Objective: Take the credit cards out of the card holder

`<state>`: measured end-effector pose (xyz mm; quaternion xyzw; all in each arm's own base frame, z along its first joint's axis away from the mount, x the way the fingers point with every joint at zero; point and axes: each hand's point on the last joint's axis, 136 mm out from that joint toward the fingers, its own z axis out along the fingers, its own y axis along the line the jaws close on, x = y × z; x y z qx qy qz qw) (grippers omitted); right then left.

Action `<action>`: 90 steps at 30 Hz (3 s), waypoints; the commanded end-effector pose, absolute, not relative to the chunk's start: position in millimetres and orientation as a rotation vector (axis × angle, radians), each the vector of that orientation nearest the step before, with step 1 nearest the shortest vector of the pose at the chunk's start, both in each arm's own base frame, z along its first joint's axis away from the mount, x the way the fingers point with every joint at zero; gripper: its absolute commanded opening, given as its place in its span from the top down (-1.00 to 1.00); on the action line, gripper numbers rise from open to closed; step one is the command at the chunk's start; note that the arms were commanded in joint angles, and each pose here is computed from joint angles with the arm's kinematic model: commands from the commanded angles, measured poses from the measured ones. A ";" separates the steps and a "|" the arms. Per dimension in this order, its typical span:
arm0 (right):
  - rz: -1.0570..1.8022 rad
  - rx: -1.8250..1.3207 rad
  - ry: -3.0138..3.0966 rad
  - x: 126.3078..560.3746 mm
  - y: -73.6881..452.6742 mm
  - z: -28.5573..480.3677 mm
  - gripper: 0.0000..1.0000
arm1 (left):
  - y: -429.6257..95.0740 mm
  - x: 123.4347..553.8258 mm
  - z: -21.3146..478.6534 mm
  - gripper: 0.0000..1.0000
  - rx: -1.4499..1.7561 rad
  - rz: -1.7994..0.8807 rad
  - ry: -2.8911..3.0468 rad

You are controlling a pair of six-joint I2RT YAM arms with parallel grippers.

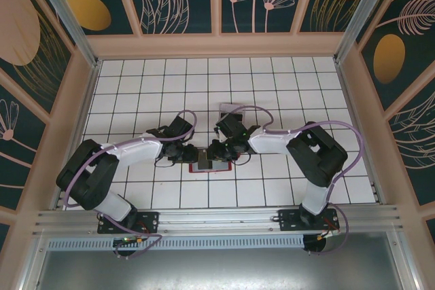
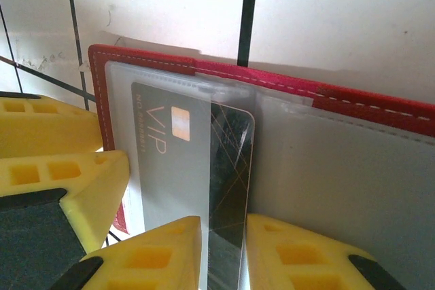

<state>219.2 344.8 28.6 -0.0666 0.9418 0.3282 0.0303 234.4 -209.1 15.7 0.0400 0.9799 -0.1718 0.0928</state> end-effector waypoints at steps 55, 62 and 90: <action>0.945 -0.162 2.825 234.4 304.9 68.8 0.90 | -191.3 221.9 -2.9 0.27 0.158 -0.375 2.998; 0.918 -0.185 2.784 243.9 303.8 87.1 0.93 | -190.1 220.7 -2.9 0.27 0.160 -0.370 2.996; 0.055 -1.545 2.318 309.6 260.3 142.4 0.99 | -187.8 227.9 10.5 0.25 0.155 -0.356 2.946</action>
